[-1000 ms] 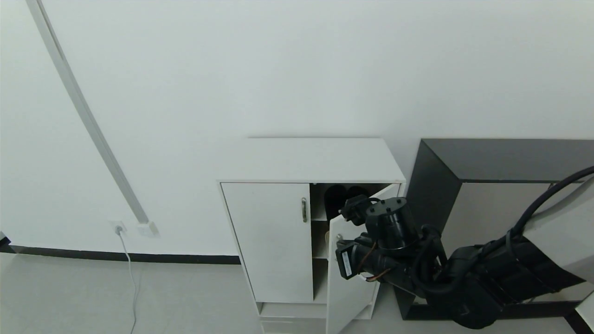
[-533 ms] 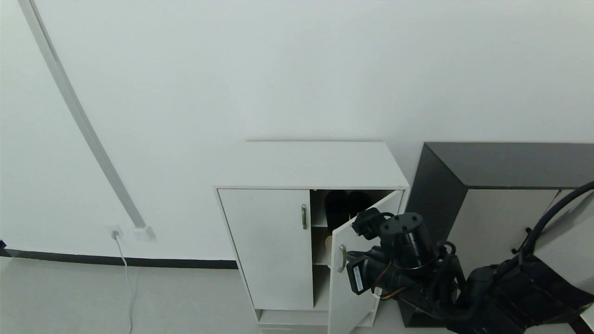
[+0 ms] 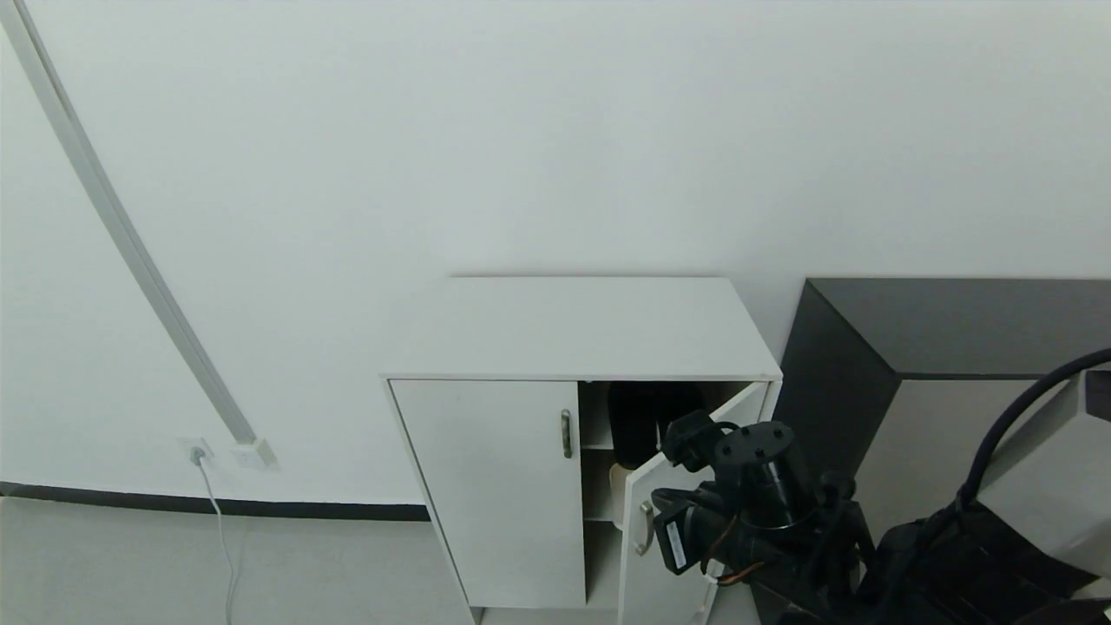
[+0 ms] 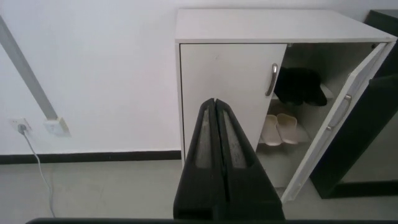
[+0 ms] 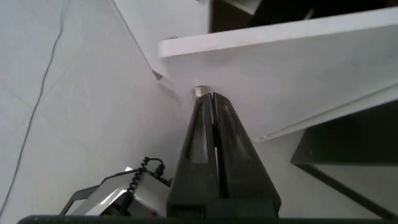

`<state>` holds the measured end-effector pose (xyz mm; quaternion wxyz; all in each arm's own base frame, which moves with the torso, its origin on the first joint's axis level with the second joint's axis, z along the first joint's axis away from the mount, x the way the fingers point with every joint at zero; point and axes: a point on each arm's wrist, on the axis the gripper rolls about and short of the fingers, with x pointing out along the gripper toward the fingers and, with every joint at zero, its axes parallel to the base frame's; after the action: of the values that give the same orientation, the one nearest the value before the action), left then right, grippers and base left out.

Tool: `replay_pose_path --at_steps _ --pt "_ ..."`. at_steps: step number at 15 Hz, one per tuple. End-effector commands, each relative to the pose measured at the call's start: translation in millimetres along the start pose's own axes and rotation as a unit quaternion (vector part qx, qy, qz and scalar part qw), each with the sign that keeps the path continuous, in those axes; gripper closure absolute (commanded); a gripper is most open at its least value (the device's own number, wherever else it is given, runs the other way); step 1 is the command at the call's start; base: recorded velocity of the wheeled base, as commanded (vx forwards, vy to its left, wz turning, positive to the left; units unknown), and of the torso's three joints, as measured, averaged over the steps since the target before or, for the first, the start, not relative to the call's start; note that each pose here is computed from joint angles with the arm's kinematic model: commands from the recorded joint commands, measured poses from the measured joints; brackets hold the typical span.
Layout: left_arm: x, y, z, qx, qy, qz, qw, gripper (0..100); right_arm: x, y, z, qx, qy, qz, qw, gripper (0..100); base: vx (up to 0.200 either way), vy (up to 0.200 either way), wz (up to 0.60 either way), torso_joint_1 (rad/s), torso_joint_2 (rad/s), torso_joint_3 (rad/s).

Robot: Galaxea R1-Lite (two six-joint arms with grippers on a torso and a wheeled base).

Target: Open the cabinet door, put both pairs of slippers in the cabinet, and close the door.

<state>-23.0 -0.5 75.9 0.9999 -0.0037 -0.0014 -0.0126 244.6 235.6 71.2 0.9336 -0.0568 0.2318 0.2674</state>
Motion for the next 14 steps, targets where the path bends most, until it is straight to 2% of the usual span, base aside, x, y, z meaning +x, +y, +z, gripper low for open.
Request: replay_pose_path --at_steps 1,10,14 --pt "0 0.0 0.0 0.000 0.001 0.000 1.0000 100 20 -1 0 0.003 -0.001 -0.006 1.000 100 0.000 0.000 0.00 0.000 0.00 0.000" --pt "0 0.0 0.0 0.000 0.001 0.001 1.0000 100 77 -10 16 0.002 -0.034 -0.025 0.999 100 0.000 0.000 0.00 0.000 0.00 0.000" --pt "0 0.1 0.0 -0.001 0.001 0.002 1.0000 100 108 -29 22 -0.007 -0.050 -0.047 0.998 100 0.000 0.000 0.00 0.000 0.00 0.000"
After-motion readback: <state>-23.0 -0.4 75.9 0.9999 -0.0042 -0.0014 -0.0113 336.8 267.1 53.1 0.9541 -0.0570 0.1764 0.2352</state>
